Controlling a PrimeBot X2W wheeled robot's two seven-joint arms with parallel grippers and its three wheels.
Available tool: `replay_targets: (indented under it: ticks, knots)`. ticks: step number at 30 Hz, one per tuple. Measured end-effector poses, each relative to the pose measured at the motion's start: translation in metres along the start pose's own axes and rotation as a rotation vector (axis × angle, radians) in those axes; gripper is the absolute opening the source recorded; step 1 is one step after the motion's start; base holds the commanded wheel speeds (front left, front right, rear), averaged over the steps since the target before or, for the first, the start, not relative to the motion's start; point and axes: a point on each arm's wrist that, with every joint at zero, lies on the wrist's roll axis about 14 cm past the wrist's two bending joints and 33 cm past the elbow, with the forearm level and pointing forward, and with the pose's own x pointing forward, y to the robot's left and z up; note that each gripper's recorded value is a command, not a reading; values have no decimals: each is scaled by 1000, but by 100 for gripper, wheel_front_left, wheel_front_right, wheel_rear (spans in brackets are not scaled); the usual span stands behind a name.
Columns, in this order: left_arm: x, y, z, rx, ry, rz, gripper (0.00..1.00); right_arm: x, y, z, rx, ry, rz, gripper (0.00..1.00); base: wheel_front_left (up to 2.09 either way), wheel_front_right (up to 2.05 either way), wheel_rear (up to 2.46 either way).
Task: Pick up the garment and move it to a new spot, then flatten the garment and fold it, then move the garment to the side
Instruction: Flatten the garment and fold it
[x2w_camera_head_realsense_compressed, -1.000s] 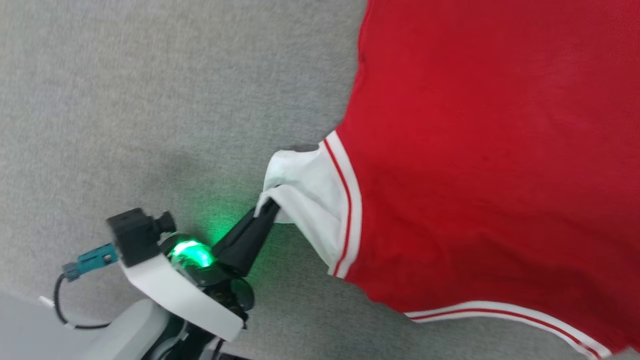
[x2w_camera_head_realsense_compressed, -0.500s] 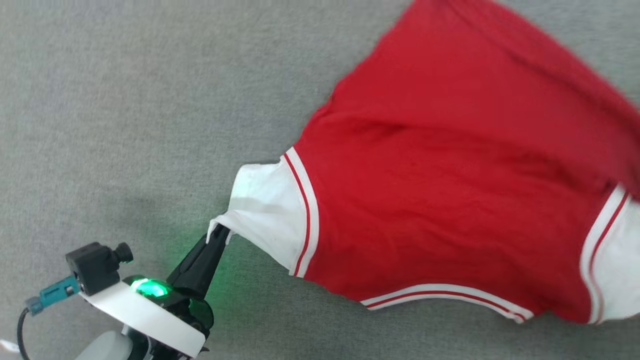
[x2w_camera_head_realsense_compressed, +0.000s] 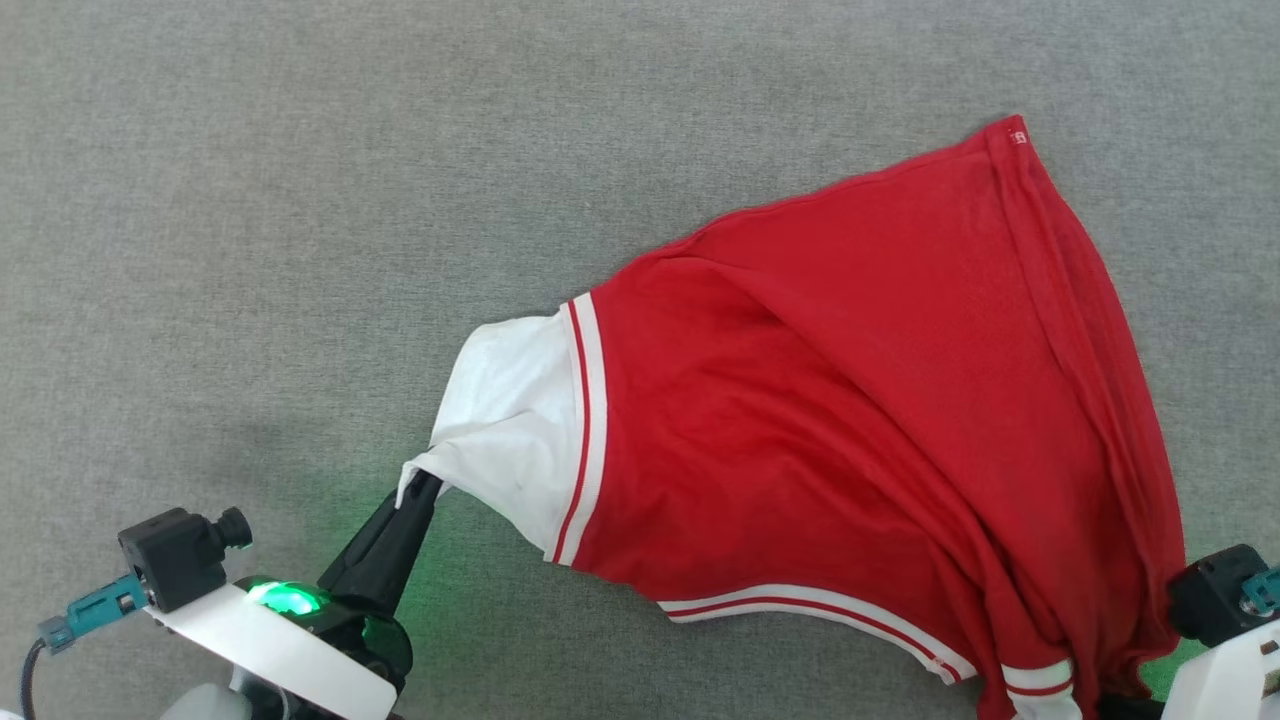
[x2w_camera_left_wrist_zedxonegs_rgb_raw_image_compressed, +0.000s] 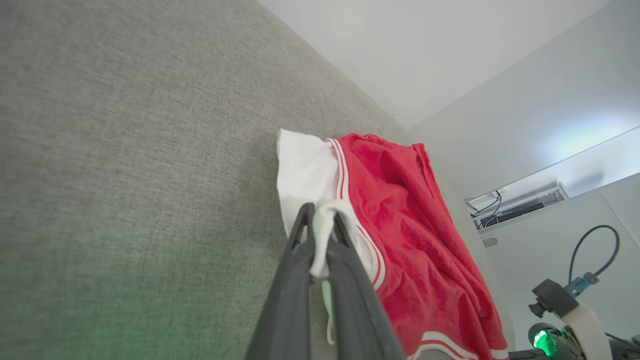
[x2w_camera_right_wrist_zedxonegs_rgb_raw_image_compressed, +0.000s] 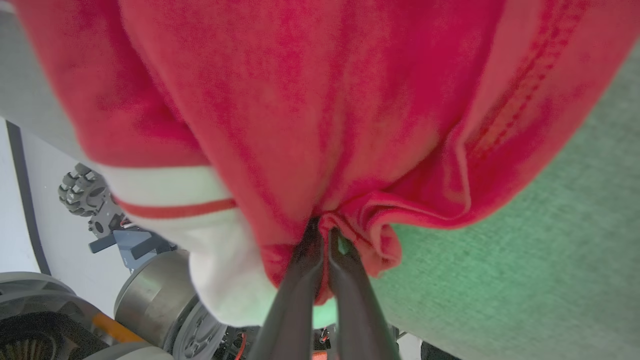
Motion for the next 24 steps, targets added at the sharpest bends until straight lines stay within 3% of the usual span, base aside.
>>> replay_targets:
  ticks: [1,2,3,4,13,19,24]
  knots:
    - [0,0,0,1,1,-1,0,0,1,0,2,-7,1,0,0,0,0]
    - [1,0,0,3,3,-3,0,-1,1,3,3,-30,-4,15,0,0,0]
    - [2,0,0,3,4,-5,0,-4,1,10,-12,-64,-16,51,0,0,0]
    - [2,-1,0,3,4,-7,0,-7,1,16,-40,-90,-26,100,0,0,0]
    - [1,-3,2,-4,-9,-11,0,-65,-42,74,-58,-342,-178,100,0,0,0]
    - [7,-4,2,-10,-14,-14,0,-101,-66,163,-144,-585,-267,100,0,0,0]
    - [13,0,-1,-15,-5,-7,0,-72,-53,229,-214,-659,-213,100,0,0,0]
